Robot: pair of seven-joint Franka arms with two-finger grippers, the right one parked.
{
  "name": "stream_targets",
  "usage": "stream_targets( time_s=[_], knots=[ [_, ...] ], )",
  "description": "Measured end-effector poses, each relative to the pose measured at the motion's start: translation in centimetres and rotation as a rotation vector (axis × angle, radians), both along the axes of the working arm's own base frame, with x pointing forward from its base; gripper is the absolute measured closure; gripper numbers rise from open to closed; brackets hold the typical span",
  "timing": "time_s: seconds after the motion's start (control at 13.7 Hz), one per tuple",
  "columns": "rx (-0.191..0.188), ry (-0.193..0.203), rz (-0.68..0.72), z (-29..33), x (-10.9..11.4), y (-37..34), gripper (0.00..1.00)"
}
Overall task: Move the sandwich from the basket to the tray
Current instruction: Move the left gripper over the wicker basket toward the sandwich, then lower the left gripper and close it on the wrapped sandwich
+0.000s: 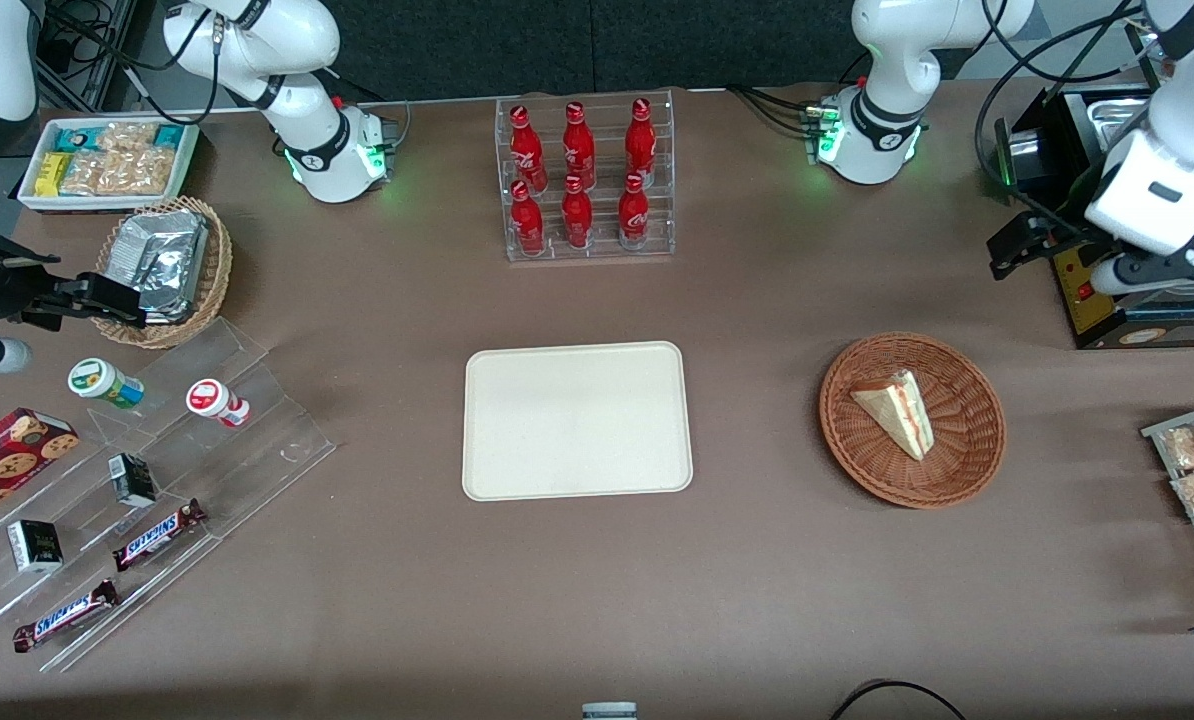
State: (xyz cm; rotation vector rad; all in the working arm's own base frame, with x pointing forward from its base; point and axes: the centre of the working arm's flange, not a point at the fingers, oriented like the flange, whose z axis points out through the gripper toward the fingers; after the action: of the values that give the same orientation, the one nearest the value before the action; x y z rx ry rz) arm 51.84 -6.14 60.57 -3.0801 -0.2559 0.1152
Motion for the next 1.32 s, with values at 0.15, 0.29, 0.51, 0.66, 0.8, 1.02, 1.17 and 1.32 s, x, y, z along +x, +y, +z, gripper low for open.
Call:
stream_targets(
  time_s=[0.15,0.29,0.51,0.66,0.8,1.02,1.17,1.32],
  knots=[
    [-0.005,0.038,0.023,-1.8,0.7,-0.3,0.00],
    [-0.023,0.086,0.061,-4.6,1.9,-0.5,0.00],
    [-0.023,0.119,0.185,-11.1,4.7,-0.5,0.00],
    [-0.022,0.118,0.243,-15.9,6.0,-0.6,0.00],
    [-0.026,0.093,0.293,-20.0,6.5,-0.6,0.00],
    [-0.028,0.075,0.336,-25.7,5.8,-0.5,0.00],
    [-0.025,0.088,0.346,-28.4,5.1,-0.2,0.00],
    [-0.020,0.112,0.352,-30.6,4.7,0.1,0.00]
  ],
)
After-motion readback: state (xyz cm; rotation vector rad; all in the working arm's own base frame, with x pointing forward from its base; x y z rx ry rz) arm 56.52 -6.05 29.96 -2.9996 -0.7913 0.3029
